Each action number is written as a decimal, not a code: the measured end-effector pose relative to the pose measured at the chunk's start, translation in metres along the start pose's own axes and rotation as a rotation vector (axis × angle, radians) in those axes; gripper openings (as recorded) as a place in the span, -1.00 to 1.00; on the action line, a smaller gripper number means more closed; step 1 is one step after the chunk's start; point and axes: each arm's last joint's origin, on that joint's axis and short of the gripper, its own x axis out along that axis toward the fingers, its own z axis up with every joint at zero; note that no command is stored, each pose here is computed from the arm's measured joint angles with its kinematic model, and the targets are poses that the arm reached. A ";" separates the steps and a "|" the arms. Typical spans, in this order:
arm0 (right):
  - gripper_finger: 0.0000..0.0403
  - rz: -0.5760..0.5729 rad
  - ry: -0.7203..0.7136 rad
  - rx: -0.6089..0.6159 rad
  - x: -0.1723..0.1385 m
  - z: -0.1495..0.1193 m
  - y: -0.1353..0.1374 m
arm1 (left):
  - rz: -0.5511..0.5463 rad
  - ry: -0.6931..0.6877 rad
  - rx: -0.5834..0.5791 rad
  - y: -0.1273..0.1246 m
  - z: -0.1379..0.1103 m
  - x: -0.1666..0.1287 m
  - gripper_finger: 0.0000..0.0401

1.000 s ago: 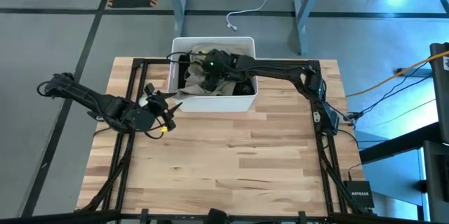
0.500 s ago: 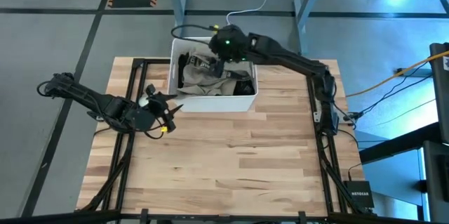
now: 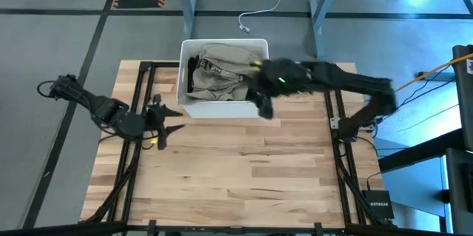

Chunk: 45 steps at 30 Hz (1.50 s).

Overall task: Sort clothes
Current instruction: Return to Home Position

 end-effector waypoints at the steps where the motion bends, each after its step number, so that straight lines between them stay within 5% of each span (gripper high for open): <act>1: 0.32 0.011 -0.039 -0.001 -0.006 -0.008 0.005 | -0.037 -0.009 -0.009 0.001 -0.004 -0.001 -0.10; 7: 0.32 0.074 -0.275 0.047 -0.025 -0.074 0.026 | -0.237 -0.183 -0.136 0.006 -0.030 -0.003 -0.21; 15: 0.30 0.247 -0.522 0.152 -0.007 -0.168 0.039 | -0.193 -0.203 -0.243 0.013 -0.065 0.008 -0.35; 24: -0.21 0.249 -0.575 0.243 0.014 -0.245 0.043 | -0.183 -0.192 -0.249 0.014 -0.093 0.018 -0.54; 32: -0.94 0.245 -0.657 0.268 0.018 -0.284 0.044 | -0.196 -0.207 -0.276 0.018 -0.115 0.019 -0.73; 39: -0.83 0.246 -0.703 0.297 0.017 -0.306 0.044 | -0.201 -0.298 -0.258 0.022 -0.128 0.018 -0.88; 45: -0.97 0.256 -0.731 0.298 0.016 -0.312 0.044 | -0.148 -0.366 -0.231 0.030 -0.134 0.018 -0.99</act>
